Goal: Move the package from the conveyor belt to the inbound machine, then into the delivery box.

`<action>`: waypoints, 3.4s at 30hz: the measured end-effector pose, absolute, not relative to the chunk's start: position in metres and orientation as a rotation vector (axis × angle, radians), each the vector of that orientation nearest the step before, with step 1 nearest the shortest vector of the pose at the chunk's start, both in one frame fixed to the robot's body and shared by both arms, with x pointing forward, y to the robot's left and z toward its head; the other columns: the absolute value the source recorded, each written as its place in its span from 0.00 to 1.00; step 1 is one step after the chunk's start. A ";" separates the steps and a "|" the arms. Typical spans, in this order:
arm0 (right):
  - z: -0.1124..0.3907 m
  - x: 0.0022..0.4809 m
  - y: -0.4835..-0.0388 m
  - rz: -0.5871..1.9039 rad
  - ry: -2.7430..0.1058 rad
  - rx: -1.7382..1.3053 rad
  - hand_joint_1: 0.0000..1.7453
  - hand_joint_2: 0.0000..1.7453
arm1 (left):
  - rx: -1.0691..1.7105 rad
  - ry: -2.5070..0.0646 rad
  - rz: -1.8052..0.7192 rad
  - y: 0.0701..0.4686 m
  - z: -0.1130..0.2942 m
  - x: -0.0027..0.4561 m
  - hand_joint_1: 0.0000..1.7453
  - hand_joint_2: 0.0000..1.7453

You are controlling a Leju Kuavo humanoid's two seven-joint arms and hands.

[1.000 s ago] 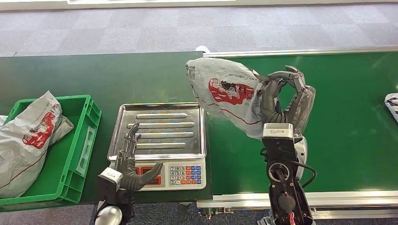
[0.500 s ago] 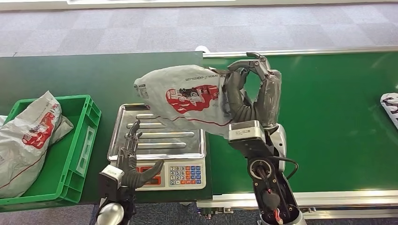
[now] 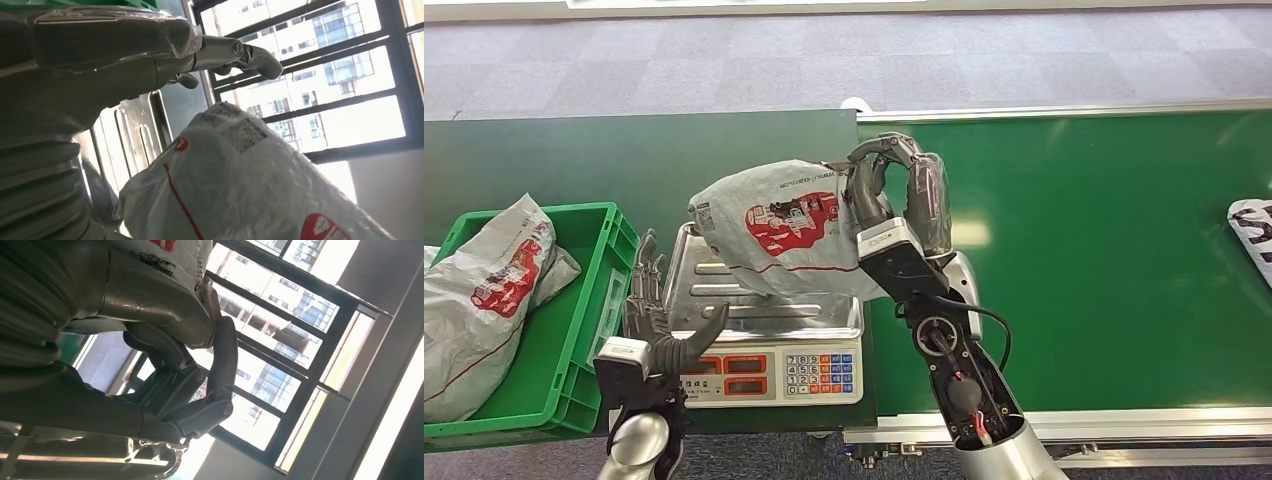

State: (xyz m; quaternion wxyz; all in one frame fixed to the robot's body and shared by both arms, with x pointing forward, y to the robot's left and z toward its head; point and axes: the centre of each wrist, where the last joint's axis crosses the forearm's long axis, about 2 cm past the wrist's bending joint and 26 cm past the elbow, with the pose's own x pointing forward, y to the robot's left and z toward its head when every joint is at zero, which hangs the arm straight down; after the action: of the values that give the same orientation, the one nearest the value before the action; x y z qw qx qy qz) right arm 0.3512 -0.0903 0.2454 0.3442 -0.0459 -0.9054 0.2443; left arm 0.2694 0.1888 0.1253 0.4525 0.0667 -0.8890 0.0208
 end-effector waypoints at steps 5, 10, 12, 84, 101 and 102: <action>0.222 0.368 -0.103 0.515 -2.259 -0.136 1.00 1.00 | 0.269 -2.246 0.119 0.207 0.138 0.270 0.00 1.00; 0.176 0.395 -0.157 0.317 -2.095 -0.190 1.00 1.00 | 0.307 -2.259 0.126 0.219 0.141 0.265 0.00 1.00; 0.162 0.398 -0.177 0.249 -2.040 -0.209 1.00 1.00 | 0.305 -2.258 0.124 0.221 0.141 0.265 0.00 1.00; 0.131 0.378 -0.161 0.605 -1.790 0.199 0.00 1.00 | 0.020 -2.140 -0.292 0.176 0.159 0.295 0.00 1.00; 0.129 0.262 -0.210 0.435 -2.069 -0.024 0.00 1.00 | 0.601 -1.641 -0.823 0.156 0.117 0.324 0.00 1.00; 0.129 0.256 -0.210 0.429 -2.073 -0.020 0.00 1.00 | 0.653 -1.608 -0.865 0.153 0.118 0.328 0.07 1.00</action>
State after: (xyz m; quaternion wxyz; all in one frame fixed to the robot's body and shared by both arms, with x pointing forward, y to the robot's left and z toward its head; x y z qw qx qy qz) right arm 0.2562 -0.2096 0.1292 0.4902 -0.0082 -0.8535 0.1764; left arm 0.3275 0.1533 0.1184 0.5658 0.2775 -0.6838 -0.3678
